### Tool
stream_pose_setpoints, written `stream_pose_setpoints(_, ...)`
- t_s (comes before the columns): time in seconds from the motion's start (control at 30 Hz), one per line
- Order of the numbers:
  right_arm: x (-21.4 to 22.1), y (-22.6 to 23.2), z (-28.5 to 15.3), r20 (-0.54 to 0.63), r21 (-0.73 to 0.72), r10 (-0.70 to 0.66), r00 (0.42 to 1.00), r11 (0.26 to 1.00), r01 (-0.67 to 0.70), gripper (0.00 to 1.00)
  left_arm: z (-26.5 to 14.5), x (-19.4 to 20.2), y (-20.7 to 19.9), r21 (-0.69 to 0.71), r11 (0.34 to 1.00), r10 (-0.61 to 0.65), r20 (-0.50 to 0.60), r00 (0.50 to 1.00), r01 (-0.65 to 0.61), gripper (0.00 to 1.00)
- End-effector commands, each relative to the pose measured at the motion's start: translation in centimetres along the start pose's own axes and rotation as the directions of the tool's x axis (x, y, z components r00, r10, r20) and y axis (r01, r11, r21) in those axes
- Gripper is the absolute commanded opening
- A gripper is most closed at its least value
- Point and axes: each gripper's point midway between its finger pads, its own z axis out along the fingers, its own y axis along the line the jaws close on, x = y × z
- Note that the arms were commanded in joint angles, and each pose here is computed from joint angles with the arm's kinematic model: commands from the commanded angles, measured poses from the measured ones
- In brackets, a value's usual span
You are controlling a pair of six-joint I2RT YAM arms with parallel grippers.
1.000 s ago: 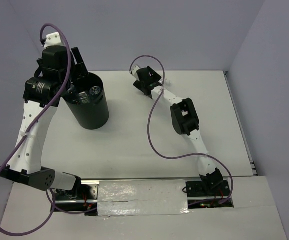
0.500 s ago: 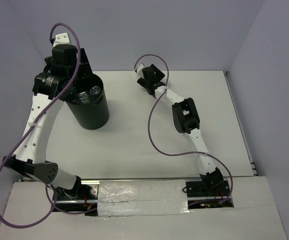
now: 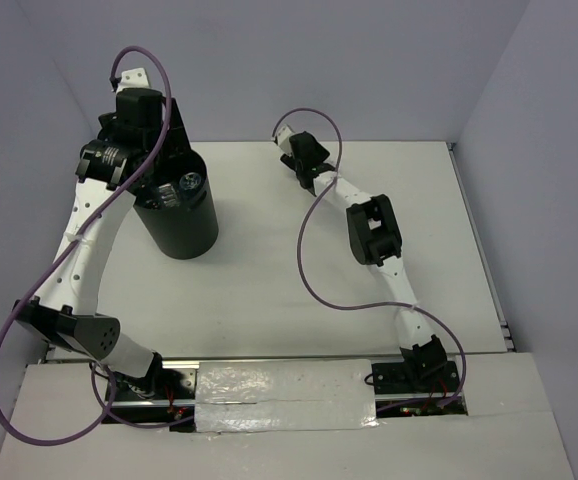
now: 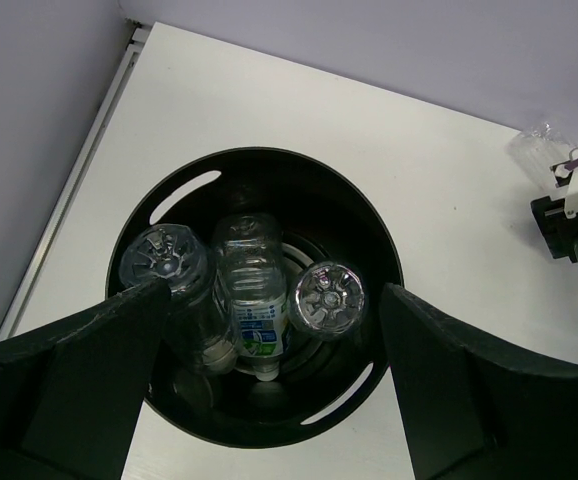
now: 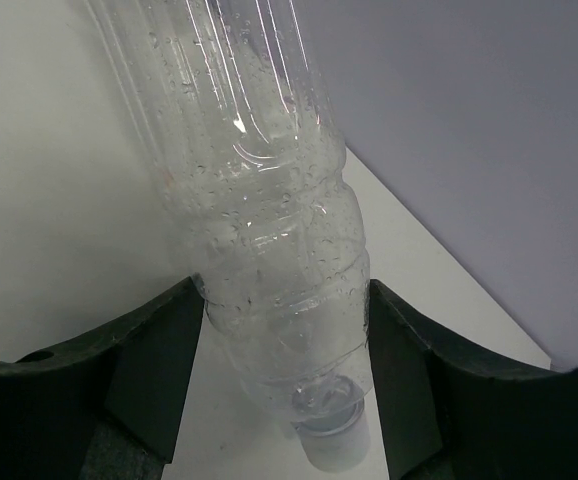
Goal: Put the plastic bottles in the bin
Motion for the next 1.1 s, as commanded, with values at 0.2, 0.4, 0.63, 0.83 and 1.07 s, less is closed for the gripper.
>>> stream_pose_setpoints(0.2, -4.8, -2.0, -4.7, 0.061, 0.01, 0.105, 0.993, 0.994, -0.106, 0.6, -1.1, -2.8, 0.2, 0.013, 1.0, -0.028, 0.092, 0.995, 0.026, 0.99)
stream_pose_setpoints(0.4, -6.9, -2.2, -9.7, 0.046, -0.037, 0.182, 0.982, 0.983, -0.18, 0.59, -1.6, -2.7, -0.1, 0.048, 0.998, -0.042, 0.088, 0.995, 0.038, 0.99)
stream_pose_setpoints(0.63, -6.8, -1.9, -18.6, 0.013, -0.192, 0.365, 0.931, 0.914, -0.356, 0.57, -2.6, -1.9, -3.5, 0.213, 0.973, -0.083, -0.021, 0.996, 0.086, 0.99)
stream_pose_setpoints(0.83, -6.5, -2.5, -27.0, 0.017, -0.343, 0.491, 0.871, 0.821, -0.456, 0.57, -4.2, -1.4, -10.1, 0.503, 0.837, -0.152, -0.169, 0.974, 0.218, 0.99)
stream_pose_setpoints(1.07, -6.9, -3.5, -34.2, 0.026, -0.447, 0.609, 0.793, 0.717, -0.535, 0.57, -5.8, -0.8, -16.3, 0.668, 0.619, -0.174, -0.396, 0.902, 0.413, 0.99)
